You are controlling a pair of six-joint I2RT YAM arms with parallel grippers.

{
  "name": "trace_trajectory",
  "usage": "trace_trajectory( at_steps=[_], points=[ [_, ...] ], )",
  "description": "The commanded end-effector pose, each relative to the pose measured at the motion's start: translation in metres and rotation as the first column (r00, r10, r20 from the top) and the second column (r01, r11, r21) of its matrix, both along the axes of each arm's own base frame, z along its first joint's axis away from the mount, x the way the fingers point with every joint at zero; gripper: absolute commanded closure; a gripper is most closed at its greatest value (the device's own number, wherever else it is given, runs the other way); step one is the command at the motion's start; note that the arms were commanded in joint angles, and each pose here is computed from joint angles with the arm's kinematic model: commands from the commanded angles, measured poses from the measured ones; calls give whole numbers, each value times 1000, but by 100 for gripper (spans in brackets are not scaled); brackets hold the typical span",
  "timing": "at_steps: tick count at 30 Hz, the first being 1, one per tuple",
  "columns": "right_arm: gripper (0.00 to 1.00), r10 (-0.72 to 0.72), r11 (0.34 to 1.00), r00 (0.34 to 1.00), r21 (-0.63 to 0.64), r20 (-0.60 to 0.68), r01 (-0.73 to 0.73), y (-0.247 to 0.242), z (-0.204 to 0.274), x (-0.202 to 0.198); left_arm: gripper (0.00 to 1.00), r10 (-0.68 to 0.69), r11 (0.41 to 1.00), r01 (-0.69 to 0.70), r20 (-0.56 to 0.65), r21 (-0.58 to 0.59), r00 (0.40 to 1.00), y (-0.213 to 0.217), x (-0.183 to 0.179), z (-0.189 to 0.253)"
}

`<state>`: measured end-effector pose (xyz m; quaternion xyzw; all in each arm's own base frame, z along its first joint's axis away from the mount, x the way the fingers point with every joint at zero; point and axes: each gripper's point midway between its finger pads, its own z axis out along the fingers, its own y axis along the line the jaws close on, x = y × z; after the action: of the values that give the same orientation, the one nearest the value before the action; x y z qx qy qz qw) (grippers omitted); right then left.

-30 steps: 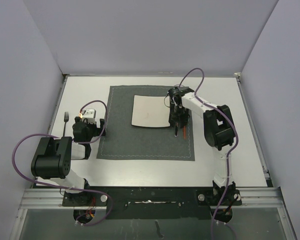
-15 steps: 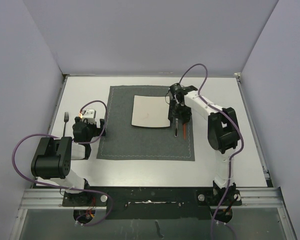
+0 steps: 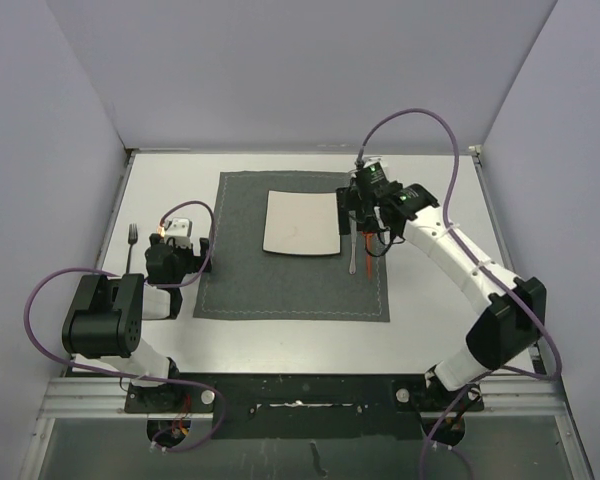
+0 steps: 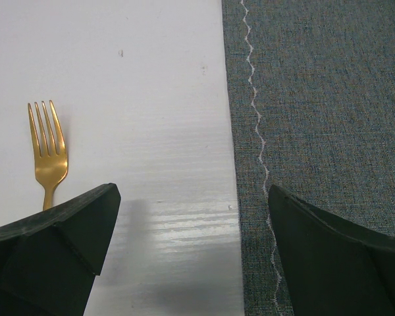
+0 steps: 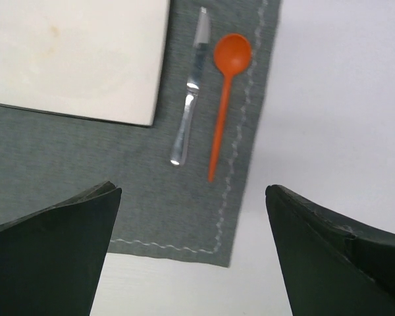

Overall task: Set the dinner table for one person
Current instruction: Adjust the knife on the napkin, then pick up the fork at the center of the board.

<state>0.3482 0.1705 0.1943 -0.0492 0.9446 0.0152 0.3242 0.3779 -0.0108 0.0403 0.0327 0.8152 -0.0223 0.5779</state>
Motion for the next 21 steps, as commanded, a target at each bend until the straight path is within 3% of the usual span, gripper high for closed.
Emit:
trace_trajectory(
  at_steps=[1,5,11,14,21],
  points=[
    [2,-1,995,979,-100,202,21,-41,33,-7,2,14,1000,-13,52,-11,999,2,13,13],
    [2,131,985,908,-159,398,-72,-60,71,-22,2,12,1000,-12,51,-11,999,2,13,13],
    [2,93,980,788,-195,609,35,-102,83,-38,2,13,1000,-13,51,-10,999,3,13,13],
    [2,93,979,747,-198,659,53,-116,69,-41,2,13,1000,-12,51,-10,999,2,13,13],
    [2,105,984,738,-176,666,19,-117,19,-36,2,13,1000,-12,51,-10,999,2,13,13]
  ],
)
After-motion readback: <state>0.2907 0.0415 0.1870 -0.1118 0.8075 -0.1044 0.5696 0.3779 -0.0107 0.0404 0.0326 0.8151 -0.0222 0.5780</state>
